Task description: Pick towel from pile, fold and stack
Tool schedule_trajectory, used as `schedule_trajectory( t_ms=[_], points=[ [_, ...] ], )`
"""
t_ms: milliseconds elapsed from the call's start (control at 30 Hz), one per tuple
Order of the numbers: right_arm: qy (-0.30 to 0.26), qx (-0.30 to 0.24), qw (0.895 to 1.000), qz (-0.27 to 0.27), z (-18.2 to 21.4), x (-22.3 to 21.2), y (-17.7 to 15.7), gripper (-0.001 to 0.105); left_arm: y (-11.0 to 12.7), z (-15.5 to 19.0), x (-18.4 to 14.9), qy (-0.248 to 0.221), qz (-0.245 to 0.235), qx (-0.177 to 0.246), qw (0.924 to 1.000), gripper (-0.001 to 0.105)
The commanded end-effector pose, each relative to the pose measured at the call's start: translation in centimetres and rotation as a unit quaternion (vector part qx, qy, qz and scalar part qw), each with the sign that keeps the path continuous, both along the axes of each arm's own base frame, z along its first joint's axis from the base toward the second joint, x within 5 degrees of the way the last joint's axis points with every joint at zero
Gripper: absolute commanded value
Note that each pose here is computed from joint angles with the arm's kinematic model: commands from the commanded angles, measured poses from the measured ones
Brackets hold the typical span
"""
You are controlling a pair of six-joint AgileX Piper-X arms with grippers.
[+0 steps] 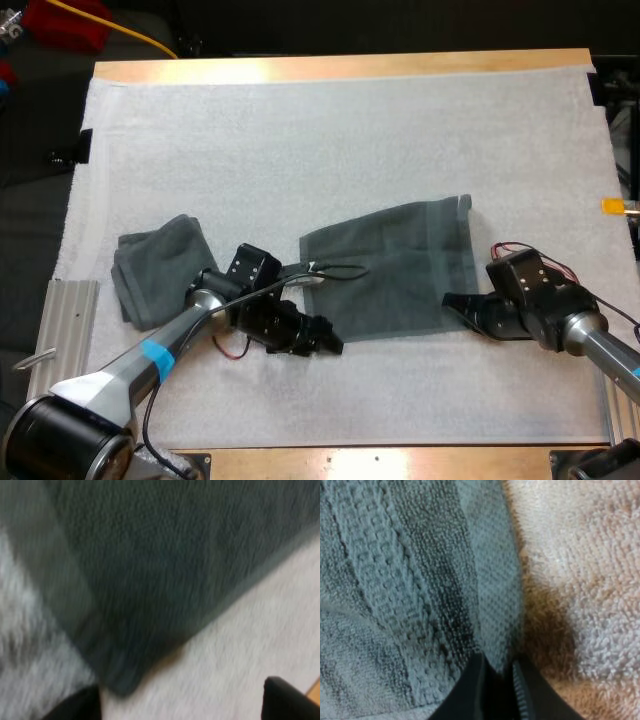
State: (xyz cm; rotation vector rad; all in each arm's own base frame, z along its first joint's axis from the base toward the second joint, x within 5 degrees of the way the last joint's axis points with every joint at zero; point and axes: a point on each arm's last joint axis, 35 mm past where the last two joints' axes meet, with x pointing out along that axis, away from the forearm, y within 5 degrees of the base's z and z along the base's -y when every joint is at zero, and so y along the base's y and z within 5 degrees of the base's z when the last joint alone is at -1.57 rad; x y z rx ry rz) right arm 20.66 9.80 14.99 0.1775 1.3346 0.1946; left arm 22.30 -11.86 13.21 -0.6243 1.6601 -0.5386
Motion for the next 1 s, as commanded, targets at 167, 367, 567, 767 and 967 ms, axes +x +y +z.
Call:
schedule_trajectory(
  t_ms=[167, 367, 567, 767, 967],
  points=[
    [0.003, 0.0, 1.0, 0.006, 0.13, -0.17, -0.02, 0.002, -0.28, 0.17, 0.48, -0.02, 0.007, -0.005, 0.9998, 0.065],
    [0.003, 0.0, 1.0, 0.006, 0.13, -0.17, -0.02, 0.002, -0.45, 0.3, 0.77, -0.033, 0.005, -0.02, 0.9992, 0.065],
    [0.003, 0.0, 1.0, 0.006, 0.13, -0.17, -0.02, 0.002, -0.51, 0.35, 0.83, -0.035, 0.004, -0.027, 0.999, 0.053],
    [0.003, 0.0, 1.0, 0.006, 0.13, -0.17, -0.02, 0.002, -0.5, 0.34, 0.82, -0.034, 0.004, -0.026, 0.9991, 0.041],
    [0.003, 0.0, 1.0, 0.006, 0.13, -0.17, -0.02, 0.002, -0.5, 0.34, 0.8, -0.033, 0.004, -0.026, 0.9991, 0.025]
  ],
)
